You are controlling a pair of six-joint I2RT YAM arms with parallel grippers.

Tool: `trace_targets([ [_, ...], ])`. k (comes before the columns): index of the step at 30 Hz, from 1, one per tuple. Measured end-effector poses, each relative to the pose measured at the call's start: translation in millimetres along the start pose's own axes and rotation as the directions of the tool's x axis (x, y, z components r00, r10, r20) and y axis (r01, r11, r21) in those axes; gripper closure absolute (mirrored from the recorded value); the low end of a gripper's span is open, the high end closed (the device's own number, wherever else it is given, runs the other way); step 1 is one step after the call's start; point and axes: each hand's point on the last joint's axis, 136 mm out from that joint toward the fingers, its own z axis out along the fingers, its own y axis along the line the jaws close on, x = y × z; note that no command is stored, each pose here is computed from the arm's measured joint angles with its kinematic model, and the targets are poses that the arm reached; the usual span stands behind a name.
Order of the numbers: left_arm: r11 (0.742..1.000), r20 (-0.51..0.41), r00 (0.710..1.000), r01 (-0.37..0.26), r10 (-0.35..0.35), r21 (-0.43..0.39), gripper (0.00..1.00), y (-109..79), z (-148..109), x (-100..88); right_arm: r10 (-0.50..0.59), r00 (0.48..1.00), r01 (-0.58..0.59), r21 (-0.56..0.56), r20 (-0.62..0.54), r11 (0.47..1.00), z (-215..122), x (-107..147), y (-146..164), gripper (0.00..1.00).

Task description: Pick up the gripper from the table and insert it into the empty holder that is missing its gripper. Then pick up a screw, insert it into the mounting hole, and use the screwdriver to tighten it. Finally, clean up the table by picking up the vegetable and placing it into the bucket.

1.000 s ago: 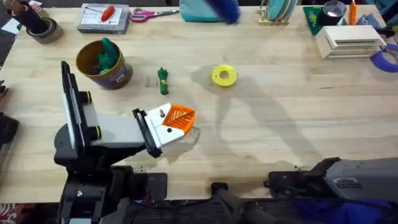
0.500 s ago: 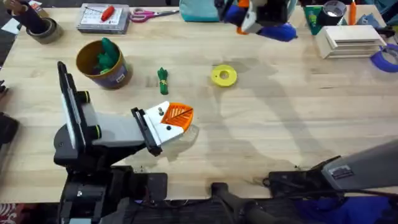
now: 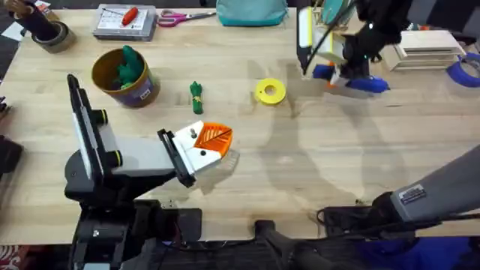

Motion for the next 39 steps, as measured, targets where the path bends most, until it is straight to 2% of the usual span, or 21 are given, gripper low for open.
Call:
trace_targets([
  [5, 1.000, 0.000, 1.000, 0.000, 0.000, 0.000, 0.994, 0.0, 0.0, 0.0, 0.000, 1.000, 0.000, -0.005, -0.028, 1.000, 15.9, 15.7, 8.6, 0.961],
  [7, 1.000, 0.000, 1.000, 0.000, 0.000, 0.000, 0.994, 0.0, 0.0, 0.0, -0.006, 1.000, 0.005, -0.005, -0.031, 1.000, 17.2, 16.3, 9.4, 0.703],
  [11, 1.000, 0.000, 1.000, 0.000, 0.000, 0.000, 0.994, 0.1, 0.0, 0.0, -0.013, 0.999, 0.013, 0.016, -0.030, 1.000, 17.1, 15.8, 4.4, 0.096],
  [12, 1.000, 0.000, 1.000, 0.000, 0.000, -0.001, 0.994, 0.1, 0.0, 0.0, -0.019, 0.999, 0.019, 0.015, -0.032, 1.000, 17.0, 16.2, 4.4, 0.031],
  [16, 1.000, 0.000, 1.000, -0.001, 0.001, -0.002, 0.986, 0.3, 0.0, 0.0, -0.023, 0.999, 0.023, 0.015, -0.033, 1.000, 17.0, 15.4, 4.6, 0.006],
  [18, 1.000, 0.000, 1.000, -0.005, 0.005, -0.003, 0.717, 0.5, 0.0, 0.0, -0.020, 0.999, 0.021, 0.017, -0.032, 1.000, 16.5, 13.7, 4.5, 0.006],
  [22, 1.000, 0.000, 1.000, -0.004, 0.004, -0.003, 0.084, 0.5, 0.0, 0.0, 0.046, 0.999, -0.046, 0.052, 0.011, 0.998, 4.0, -0.1, 0.8, 0.006],
  [23, 1.000, 0.000, 1.000, -0.003, 0.003, -0.003, 0.032, 0.5, 0.0, 0.0, 0.073, 0.997, -0.075, 0.063, 0.033, 0.995, -1.7, -4.7, -0.7, 0.006],
  [27, 1.000, 0.002, 1.000, -0.008, 0.009, -0.007, 0.015, 1.2, 0.0, -0.8, 0.212, 0.965, -0.231, 0.111, 0.156, 0.967, -34.5, -23.7, -13.3, 0.006],
  [30, 0.998, 0.026, 0.999, -0.041, 0.042, -0.038, 0.016, 6.7, 0.0, -7.7, 0.322, 0.891, -0.376, 0.124, 0.320, 0.918, -71.1, -44.2, -33.2, 0.006],
  [32, 0.994, 0.066, 0.995, -0.075, 0.080, -0.078, 0.015, 12.6, -1.0, -21.3, 0.369, 0.817, -0.459, 0.112, 0.444, 0.881, -100.4, -59.8, -48.6, 0.005],
  [36, 0.976, 0.128, 0.985, -0.087, 0.114, -0.201, 0.015, 31.4, -5.9, -42.5, 0.467, 0.621, -0.617, 0.025, 0.630, 0.787, -163.7, -82.2, -69.9, 0.005],
  [39, 0.947, 0.149, 0.982, -0.062, 0.114, -0.315, 0.015, 48.6, -13.3, -56.7, 0.586, 0.427, -0.729, -0.121, 0.689, 0.674, -202.1, -89.5, -71.2, 0.004],
])
